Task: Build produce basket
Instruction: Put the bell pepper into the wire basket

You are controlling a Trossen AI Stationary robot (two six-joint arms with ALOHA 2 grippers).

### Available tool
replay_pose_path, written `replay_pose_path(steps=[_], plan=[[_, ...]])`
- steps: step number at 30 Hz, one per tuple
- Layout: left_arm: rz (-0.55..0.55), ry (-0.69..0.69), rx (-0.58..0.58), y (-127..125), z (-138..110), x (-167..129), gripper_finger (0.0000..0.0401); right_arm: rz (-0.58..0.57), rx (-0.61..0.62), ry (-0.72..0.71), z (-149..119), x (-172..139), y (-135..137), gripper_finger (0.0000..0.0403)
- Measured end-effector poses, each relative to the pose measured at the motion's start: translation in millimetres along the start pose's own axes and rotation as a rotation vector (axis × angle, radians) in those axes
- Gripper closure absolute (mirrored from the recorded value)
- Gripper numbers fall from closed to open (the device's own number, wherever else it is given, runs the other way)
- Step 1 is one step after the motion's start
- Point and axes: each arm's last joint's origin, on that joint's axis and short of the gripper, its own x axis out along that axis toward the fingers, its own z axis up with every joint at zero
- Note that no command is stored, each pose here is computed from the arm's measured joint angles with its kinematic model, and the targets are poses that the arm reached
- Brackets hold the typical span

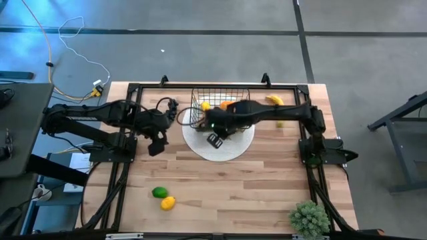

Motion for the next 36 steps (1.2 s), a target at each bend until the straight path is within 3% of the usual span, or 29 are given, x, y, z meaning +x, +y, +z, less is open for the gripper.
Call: replay_pose_path(steps=[9,14,25,36], plan=[[0.045,-0.012,-0.025,1.6,-0.1,1.0,0.0132,-0.036,-0.143,-0.009,22.9,0.0,-39.5,0.0337],[0.063,0.015,-0.057,3.0,-4.5,10.1,0.0110,-0.049,-0.275,-0.014,34.6,2.7,-58.9,0.0337],[0.075,0.098,-0.161,-0.7,1.9,32.8,0.0035,0.088,-0.522,0.044,55.9,29.8,-92.4,0.0337],[0.047,0.129,-0.259,-10.2,0.8,37.6,0.0029,0.191,-0.703,0.133,59.6,71.9,-95.7,0.0337]])
